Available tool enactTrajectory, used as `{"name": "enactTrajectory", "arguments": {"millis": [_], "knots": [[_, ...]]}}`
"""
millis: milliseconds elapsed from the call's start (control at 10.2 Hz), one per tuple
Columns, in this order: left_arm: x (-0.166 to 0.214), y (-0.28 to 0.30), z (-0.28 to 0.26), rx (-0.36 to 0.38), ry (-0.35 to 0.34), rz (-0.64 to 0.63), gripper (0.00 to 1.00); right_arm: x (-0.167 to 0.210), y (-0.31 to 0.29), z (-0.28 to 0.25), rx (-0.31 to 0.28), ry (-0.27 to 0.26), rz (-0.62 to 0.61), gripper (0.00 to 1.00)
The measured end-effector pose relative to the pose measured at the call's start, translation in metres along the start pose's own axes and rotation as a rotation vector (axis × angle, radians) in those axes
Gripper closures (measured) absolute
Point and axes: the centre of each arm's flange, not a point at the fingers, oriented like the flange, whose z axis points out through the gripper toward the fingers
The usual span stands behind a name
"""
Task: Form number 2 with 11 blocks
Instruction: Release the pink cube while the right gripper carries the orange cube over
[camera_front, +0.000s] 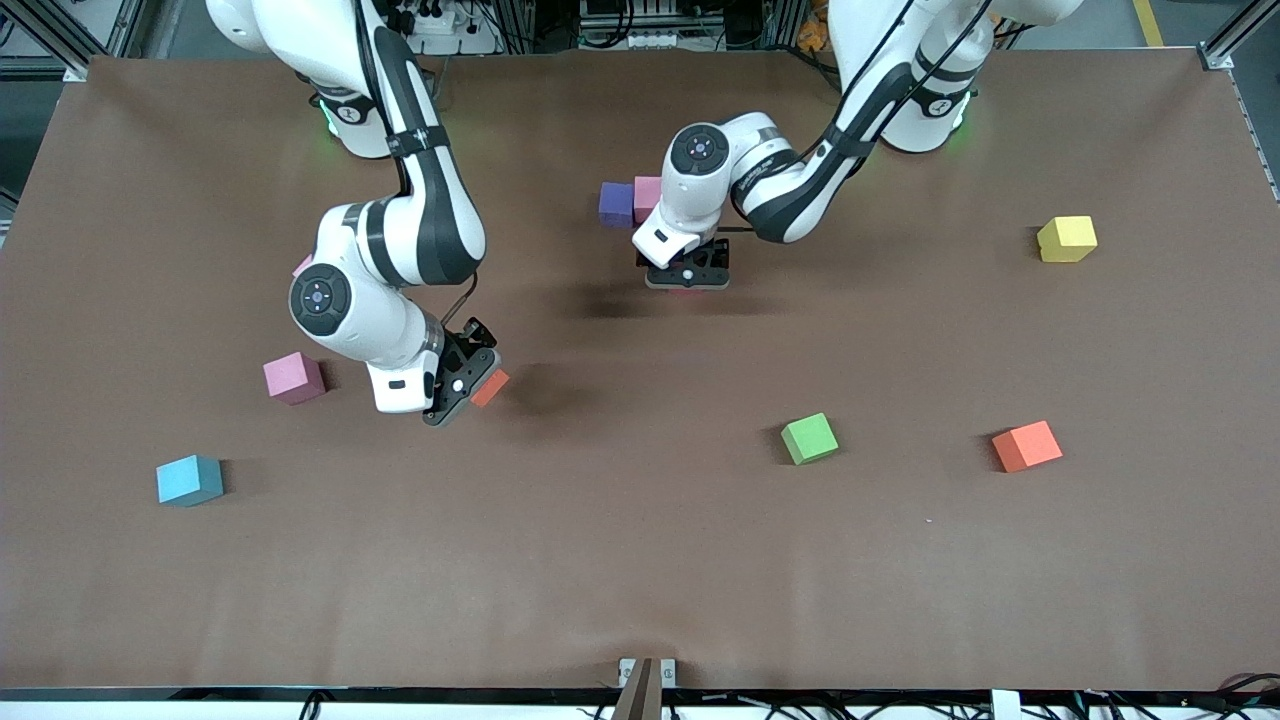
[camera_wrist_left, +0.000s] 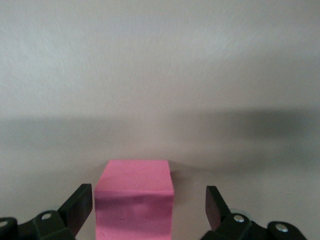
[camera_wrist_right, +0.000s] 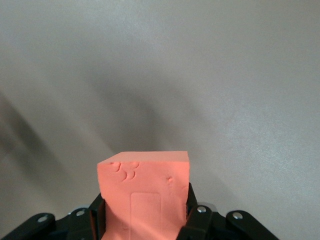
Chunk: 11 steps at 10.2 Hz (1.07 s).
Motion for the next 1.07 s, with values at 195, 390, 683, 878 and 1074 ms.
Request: {"name": "enactTrajectory", "arguments": {"millis": [195, 390, 683, 878, 1074], "knots": [[0.022, -0.010, -0.035, -0.023, 0.056, -0.036, 0.00, 0.002, -0.004, 0.001, 0.000, 0.000, -0.011, 0.41], [0.051, -0.034, -0.058, -0.023, 0.090, -0.097, 0.00, 0.010, -0.024, 0.005, 0.001, -0.005, -0.048, 0.41], [0.093, -0.075, -0.070, -0.026, 0.115, -0.186, 0.00, 0.025, -0.065, 0.015, 0.004, -0.018, -0.118, 0.41], [0.131, -0.108, -0.079, -0.028, 0.138, -0.179, 0.00, 0.030, -0.087, 0.021, 0.010, -0.029, -0.152, 0.41], [0.165, -0.143, -0.078, -0.014, 0.153, -0.183, 0.00, 0.035, -0.110, 0.027, 0.014, -0.039, -0.191, 0.41]]}}
